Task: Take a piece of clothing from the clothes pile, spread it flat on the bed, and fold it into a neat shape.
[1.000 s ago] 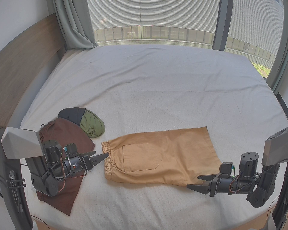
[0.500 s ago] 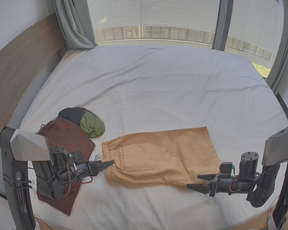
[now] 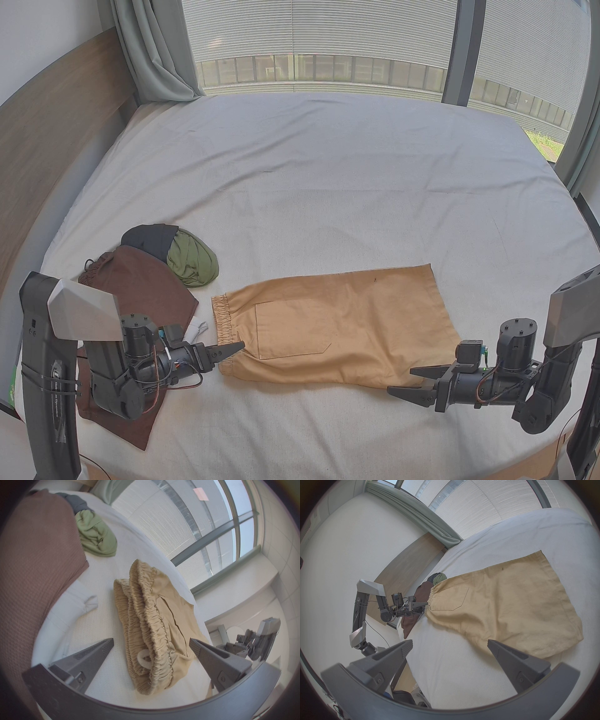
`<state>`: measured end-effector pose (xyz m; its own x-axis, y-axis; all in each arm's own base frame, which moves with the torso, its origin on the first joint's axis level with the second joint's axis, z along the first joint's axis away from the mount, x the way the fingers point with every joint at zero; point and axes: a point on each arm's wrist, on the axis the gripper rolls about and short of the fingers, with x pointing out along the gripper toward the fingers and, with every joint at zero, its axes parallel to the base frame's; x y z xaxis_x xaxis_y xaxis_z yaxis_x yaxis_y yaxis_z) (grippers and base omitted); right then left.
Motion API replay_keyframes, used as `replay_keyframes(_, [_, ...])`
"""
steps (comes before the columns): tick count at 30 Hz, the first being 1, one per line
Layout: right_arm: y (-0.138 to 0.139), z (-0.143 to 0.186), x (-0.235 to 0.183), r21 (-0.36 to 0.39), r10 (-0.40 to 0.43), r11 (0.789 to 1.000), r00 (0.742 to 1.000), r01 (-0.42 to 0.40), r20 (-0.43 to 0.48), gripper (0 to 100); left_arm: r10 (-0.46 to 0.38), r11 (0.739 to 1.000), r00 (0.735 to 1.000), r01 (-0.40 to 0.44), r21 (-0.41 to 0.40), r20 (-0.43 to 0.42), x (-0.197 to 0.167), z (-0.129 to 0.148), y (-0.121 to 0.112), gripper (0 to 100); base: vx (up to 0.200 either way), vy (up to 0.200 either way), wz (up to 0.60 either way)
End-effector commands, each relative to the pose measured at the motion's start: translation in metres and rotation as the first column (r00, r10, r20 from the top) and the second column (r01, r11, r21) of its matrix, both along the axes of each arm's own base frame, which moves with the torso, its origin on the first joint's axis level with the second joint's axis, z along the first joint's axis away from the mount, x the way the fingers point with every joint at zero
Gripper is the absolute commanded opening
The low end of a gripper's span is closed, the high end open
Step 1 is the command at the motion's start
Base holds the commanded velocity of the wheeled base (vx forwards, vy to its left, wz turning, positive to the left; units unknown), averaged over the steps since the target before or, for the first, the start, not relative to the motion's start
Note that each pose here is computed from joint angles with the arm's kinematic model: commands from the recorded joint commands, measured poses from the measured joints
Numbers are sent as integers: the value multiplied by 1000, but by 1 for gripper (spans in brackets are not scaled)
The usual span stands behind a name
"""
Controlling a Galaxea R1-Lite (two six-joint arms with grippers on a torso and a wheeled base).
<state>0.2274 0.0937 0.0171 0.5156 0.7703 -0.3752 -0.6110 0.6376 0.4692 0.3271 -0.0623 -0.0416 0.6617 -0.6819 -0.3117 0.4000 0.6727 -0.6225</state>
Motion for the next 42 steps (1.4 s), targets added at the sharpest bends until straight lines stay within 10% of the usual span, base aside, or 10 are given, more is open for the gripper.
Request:
replay_keyframes(1, [0,-1,0,-2,1,1000,1000,-1,-4,100,24,998,998,-27,-53,-54,3,-3,-4,100,0,0,0])
replay_keyframes(15, [1,-4,3,-4,-1,1000,1000,1,-9,100,199,969,976,-210,-129,-91,16,5,-40,100,0,0,0])
replay_keyframes(32, [2,-4,4,-2,-1,1000,1000,1,-4,100,206,967,975,-216,-132,-88,15,6,-44,100,0,0,0])
replay_keyframes(33, [2,-4,4,-2,-1,1000,1000,1,-3,100,210,967,974,-221,-130,-88,15,6,-44,0,0,0,0])
replay_keyframes(42, [1,-3,8,2,-10,1000,1000,10,9,100,208,967,975,-217,-136,-76,12,15,-43,0,0,0,0])
